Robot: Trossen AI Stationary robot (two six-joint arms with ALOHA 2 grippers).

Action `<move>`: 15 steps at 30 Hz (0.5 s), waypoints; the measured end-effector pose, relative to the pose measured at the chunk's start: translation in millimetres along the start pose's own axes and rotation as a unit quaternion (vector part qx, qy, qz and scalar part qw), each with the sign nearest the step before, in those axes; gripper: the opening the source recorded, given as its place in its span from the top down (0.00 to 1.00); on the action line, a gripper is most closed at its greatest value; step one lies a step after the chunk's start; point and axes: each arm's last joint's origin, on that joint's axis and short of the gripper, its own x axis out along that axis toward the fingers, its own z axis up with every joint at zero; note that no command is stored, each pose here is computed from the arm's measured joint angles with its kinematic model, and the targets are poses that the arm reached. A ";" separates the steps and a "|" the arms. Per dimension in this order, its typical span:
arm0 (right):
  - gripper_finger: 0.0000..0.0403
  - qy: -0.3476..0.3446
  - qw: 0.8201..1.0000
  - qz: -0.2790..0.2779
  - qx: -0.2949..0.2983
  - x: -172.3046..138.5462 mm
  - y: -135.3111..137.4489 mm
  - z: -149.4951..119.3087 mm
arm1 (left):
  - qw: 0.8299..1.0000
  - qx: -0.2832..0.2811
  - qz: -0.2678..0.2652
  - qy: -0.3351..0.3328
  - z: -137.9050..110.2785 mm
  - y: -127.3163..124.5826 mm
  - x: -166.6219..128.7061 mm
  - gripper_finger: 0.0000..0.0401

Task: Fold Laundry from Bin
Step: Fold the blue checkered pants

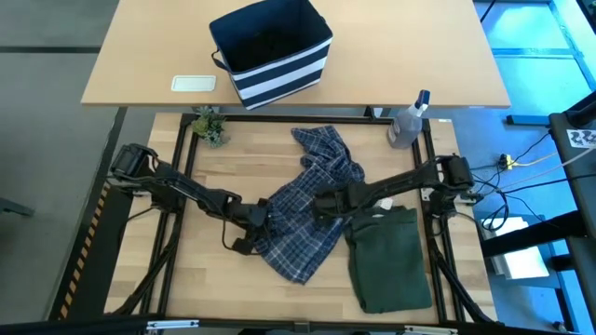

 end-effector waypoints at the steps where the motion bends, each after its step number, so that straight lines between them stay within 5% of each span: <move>1: 0.98 0.004 1.000 -0.002 0.007 5.2 -4.5 0.3 | 1.000 -0.006 -0.007 0.013 -2.0 -0.6 0.2 0.71; 9: 0.99 -0.023 0.992 0.120 0.028 20.0 -4.2 18.5 | 0.989 -0.057 -0.050 0.126 -18.7 -13.5 -11.1 0.71; 15: 0.99 -0.043 0.961 0.270 -0.032 15.0 22.0 22.3 | 0.971 -0.095 -0.126 0.179 -27.0 -31.9 -37.9 0.76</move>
